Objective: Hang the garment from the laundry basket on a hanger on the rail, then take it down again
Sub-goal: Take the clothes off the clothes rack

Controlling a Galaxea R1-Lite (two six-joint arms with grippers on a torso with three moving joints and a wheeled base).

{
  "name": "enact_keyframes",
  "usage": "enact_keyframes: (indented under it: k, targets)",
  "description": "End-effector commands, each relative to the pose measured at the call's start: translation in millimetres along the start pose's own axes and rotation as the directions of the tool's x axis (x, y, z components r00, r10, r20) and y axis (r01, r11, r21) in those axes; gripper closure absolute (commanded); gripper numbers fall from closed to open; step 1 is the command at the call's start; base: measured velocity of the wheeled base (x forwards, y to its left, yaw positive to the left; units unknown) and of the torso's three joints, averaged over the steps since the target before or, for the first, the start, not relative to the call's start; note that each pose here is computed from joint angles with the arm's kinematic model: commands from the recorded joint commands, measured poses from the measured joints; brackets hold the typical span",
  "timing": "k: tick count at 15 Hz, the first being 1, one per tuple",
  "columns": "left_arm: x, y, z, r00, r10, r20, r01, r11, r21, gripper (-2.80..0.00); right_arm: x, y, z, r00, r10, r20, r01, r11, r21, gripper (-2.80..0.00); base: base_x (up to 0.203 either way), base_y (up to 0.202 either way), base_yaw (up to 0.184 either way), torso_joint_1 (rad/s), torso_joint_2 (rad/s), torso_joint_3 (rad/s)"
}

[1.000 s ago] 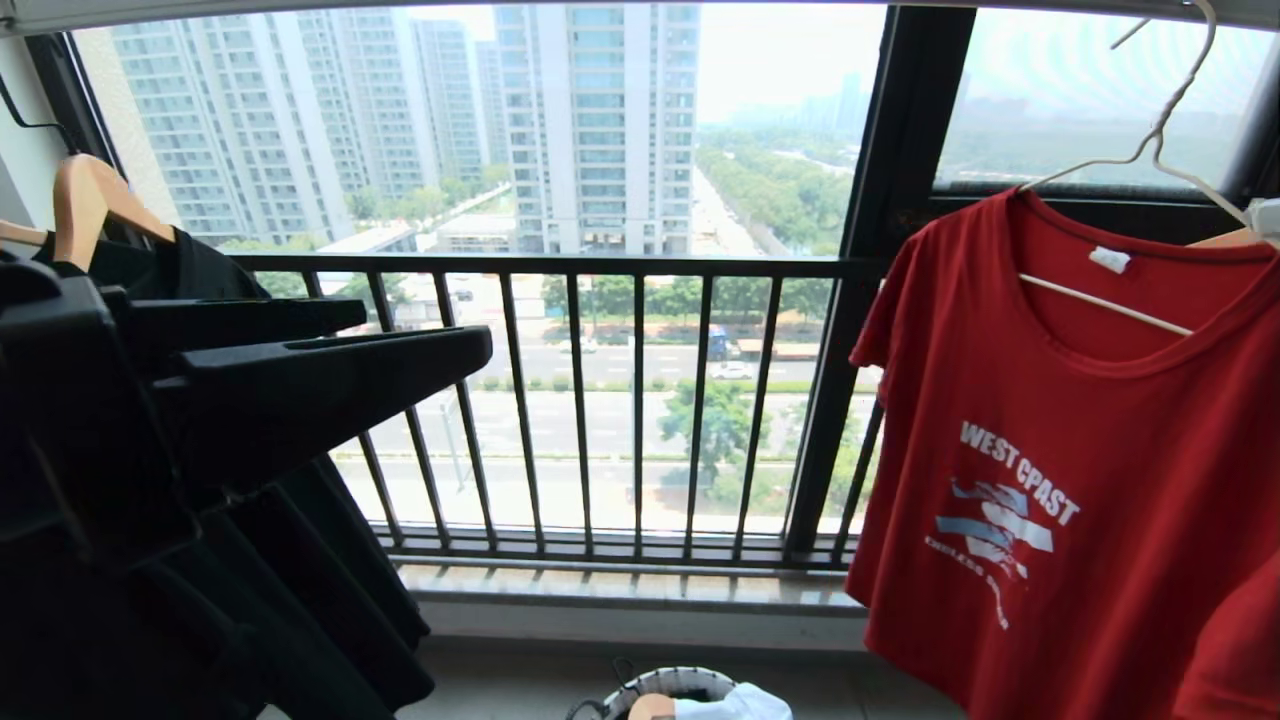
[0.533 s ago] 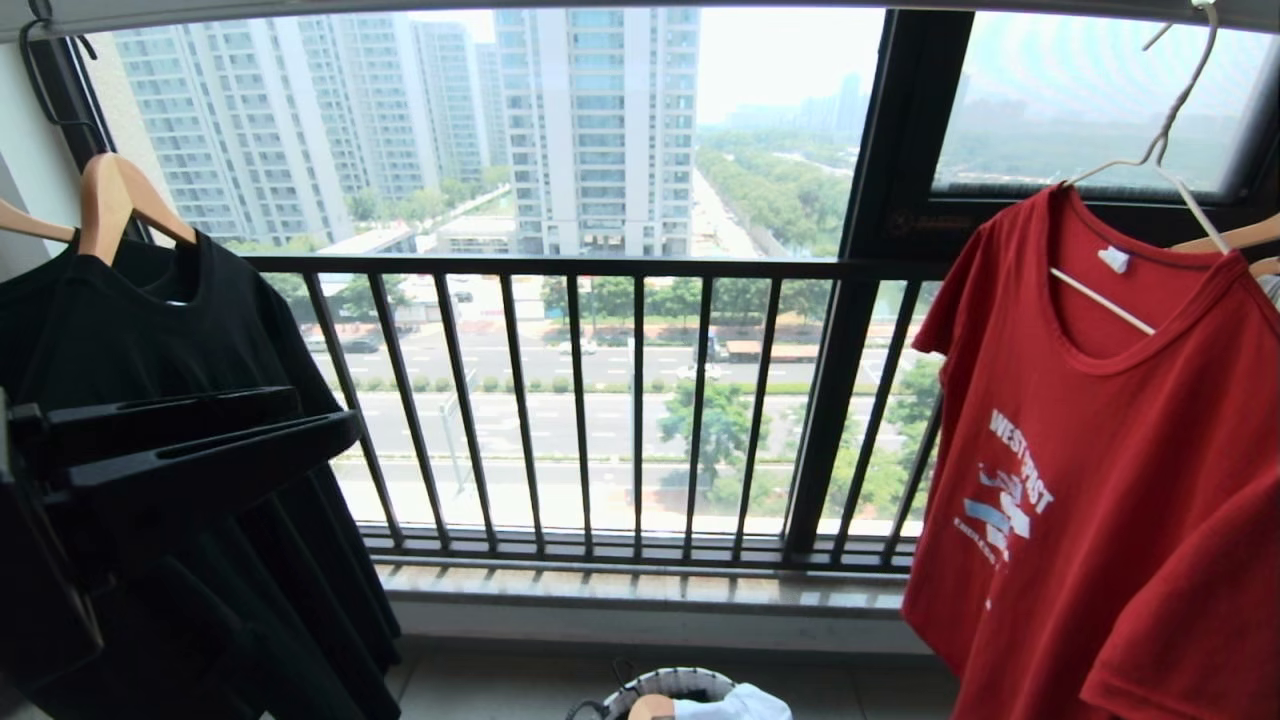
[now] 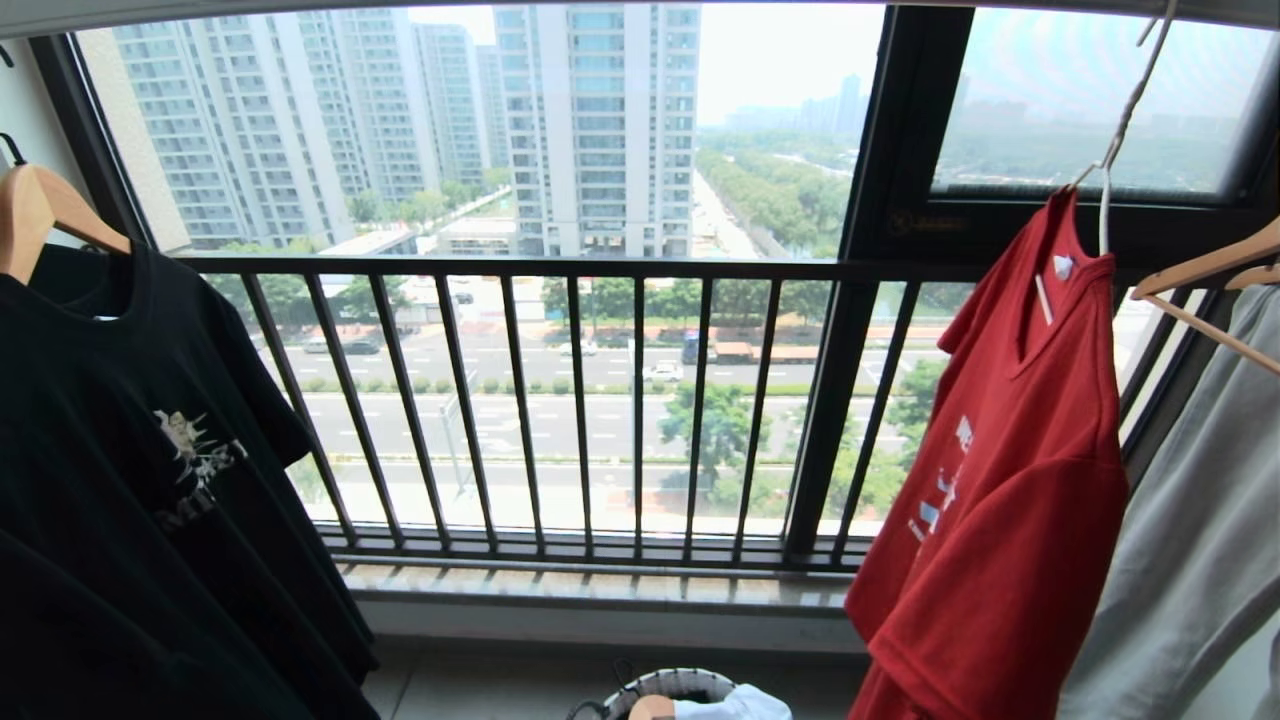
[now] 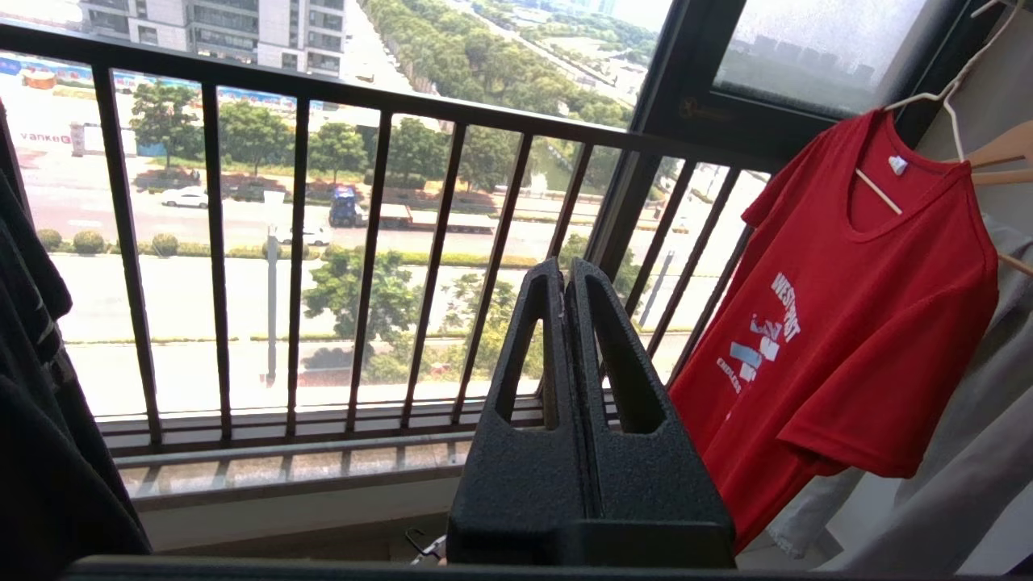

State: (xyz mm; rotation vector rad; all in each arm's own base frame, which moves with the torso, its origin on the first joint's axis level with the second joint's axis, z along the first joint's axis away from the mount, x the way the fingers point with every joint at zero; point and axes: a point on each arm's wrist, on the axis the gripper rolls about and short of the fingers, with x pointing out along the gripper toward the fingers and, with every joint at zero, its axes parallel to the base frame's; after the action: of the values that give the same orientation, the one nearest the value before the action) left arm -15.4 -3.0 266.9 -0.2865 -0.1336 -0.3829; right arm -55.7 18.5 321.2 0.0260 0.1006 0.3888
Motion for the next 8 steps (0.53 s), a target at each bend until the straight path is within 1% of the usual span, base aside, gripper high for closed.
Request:
enact_keyframes:
  k: [1,2,4,5,6,8]
  targets:
    - [-44.0,-8.5,-20.6,1.0,0.022,0.012,-0.021,1.0,-0.02,0.0,-21.0,10.0,-18.5,0.999,0.027,0.021,-0.026,1.0,-0.017,0.0,0.0,0.0,0.0,0.0,0.0,0.0]
    - [-46.2,-9.0,-25.9,0.999,0.044,-0.013,-0.045,0.998,-0.042,0.0,-26.6,9.8,-25.2,0.998,0.057,0.015,-0.057,0.998,-0.018,0.0,0.0,0.0,0.0,0.0,0.0,0.0]
    - [-56.3,-12.0,-32.3,0.998,0.056,0.0,-0.056,0.997,-0.048,0.0,-38.5,12.3,-41.0,0.997,0.082,0.002,-0.082,0.996,-0.016,0.0,0.0,0.0,0.0,0.0,0.0,0.0]
    - [-60.2,-12.4,-38.0,0.998,0.064,-0.013,-0.065,0.997,-0.051,0.0,-42.7,14.0,-51.8,0.996,0.087,-0.005,-0.087,0.996,-0.014,0.0,0.0,0.0,0.0,0.0,0.0,0.0]
    - [-62.7,-10.7,-47.5,0.997,0.076,-0.033,-0.077,0.995,-0.056,0.0,-44.9,14.8,-64.0,0.996,0.088,-0.012,-0.088,0.996,-0.01,0.0,0.0,0.0,0.0,0.0,0.0,0.0]
    - [-66.6,-2.8,-76.8,0.993,0.096,-0.067,-0.099,0.994,-0.049,0.0,-44.3,14.2,-95.5,0.995,0.088,-0.036,-0.088,0.996,0.0,0.0,0.0,0.0,0.0,0.0,0.0,0.0]
